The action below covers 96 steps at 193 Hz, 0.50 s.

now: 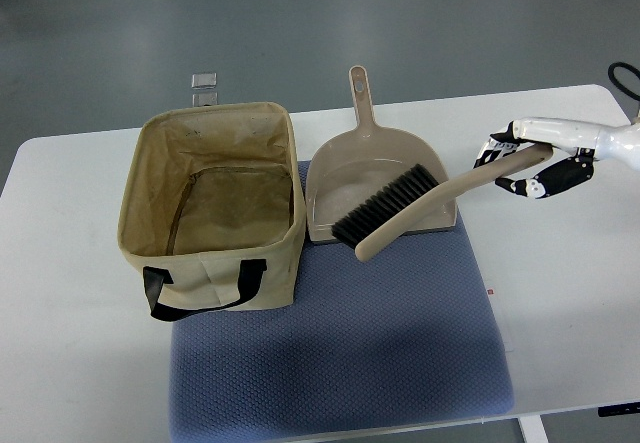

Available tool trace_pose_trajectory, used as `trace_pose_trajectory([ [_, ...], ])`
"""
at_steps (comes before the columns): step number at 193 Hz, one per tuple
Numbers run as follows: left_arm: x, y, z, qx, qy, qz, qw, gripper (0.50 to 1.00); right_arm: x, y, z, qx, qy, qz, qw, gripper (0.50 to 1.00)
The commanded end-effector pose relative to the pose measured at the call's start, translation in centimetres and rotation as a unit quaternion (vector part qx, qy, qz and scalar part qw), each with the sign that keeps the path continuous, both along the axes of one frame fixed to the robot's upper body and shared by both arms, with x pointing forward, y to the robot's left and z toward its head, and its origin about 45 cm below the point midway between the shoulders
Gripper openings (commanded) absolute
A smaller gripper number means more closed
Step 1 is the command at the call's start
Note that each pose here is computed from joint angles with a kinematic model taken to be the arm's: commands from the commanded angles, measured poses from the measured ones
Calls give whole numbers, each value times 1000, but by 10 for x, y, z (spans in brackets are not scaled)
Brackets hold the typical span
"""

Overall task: Put pink broom in yellow bag with right hand
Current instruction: 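Lift the brush with the right hand up off the mat, then carry the brush over the fabric bag and lower it inside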

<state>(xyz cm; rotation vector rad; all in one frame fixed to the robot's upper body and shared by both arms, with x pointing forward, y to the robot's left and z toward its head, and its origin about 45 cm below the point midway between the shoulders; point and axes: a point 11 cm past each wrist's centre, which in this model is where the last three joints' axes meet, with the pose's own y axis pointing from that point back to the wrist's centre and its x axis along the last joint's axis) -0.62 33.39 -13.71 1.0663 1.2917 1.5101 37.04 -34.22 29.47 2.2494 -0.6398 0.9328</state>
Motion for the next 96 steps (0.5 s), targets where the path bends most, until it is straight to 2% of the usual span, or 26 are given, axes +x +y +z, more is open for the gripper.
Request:
trace_pose_trajectory([
  [1, 0, 0, 0, 0, 0, 0, 1000, 1000, 3, -17, 23, 2, -11, -18, 1000, 500],
  [33, 0, 0, 0, 0, 0, 0, 1000, 1000, 13, -40, 44, 5, -29, -52, 998, 500],
  [52, 0, 0, 0, 0, 0, 0, 1000, 1000, 27, -47, 76, 10, -55, -64, 996, 500],
  [81, 0, 0, 0, 0, 0, 0, 1000, 1000, 37, -45, 100, 19, -76, -66, 995, 500],
  [96, 1, 0, 0, 0, -1, 0, 1000, 1000, 50, -19, 108, 31, -87, -42, 995, 500],
])
